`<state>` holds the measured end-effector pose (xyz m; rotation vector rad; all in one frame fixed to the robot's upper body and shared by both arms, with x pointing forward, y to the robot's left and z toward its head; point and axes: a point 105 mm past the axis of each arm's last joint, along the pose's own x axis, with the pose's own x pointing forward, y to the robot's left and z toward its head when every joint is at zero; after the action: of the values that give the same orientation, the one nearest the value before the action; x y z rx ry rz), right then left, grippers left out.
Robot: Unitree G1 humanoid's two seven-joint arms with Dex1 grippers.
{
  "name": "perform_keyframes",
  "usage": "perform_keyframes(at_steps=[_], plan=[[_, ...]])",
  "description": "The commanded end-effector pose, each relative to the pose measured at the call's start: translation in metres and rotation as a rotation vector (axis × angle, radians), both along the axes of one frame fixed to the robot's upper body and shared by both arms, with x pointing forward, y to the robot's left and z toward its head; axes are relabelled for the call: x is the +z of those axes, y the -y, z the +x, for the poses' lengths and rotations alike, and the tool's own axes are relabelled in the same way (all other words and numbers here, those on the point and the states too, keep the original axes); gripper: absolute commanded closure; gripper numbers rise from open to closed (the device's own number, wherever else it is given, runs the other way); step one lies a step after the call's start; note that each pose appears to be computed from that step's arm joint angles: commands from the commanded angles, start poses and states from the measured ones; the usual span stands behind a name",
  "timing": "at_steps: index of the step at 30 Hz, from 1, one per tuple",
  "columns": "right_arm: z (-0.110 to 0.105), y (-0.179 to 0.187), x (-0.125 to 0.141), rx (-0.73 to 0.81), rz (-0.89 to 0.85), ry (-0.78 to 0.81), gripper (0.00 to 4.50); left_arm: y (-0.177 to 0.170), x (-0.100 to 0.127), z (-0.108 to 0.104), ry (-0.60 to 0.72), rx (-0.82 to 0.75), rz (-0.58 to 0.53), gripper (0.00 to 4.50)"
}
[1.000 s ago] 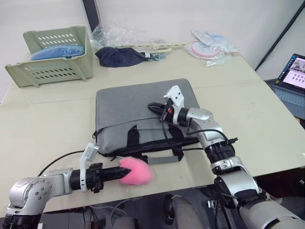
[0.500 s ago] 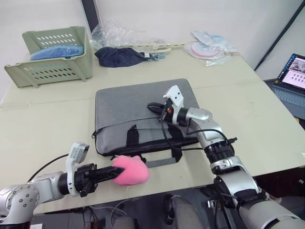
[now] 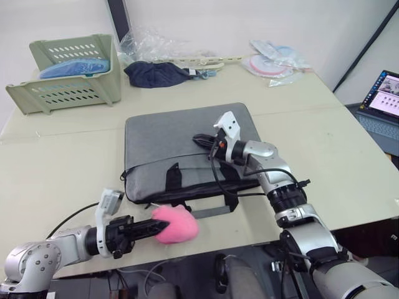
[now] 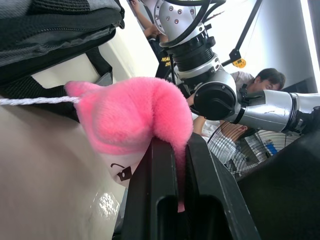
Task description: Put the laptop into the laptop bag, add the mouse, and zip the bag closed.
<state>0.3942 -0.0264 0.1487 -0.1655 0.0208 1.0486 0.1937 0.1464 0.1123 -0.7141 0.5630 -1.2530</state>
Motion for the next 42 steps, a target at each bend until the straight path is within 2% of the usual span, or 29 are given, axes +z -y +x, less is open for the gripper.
perform_keyframes(at_steps=[1,17,26,42], plan=[[-0.011,0.001,-0.063,-0.004,-0.126,-0.193,4.5,0.019,0.006,-0.001,0.039,-0.074,-0.033,4.44],[-0.012,0.003,-0.064,-0.012,-0.128,-0.195,4.5,0.054,0.008,0.003,0.058,-0.208,-0.07,4.44],[-0.012,0.002,-0.064,-0.011,-0.13,-0.195,4.5,0.065,0.011,0.01,0.096,-0.257,-0.045,4.44],[-0.012,0.003,-0.064,-0.01,-0.132,-0.195,4.5,0.078,0.022,0.013,0.146,-0.289,-0.056,4.44]])
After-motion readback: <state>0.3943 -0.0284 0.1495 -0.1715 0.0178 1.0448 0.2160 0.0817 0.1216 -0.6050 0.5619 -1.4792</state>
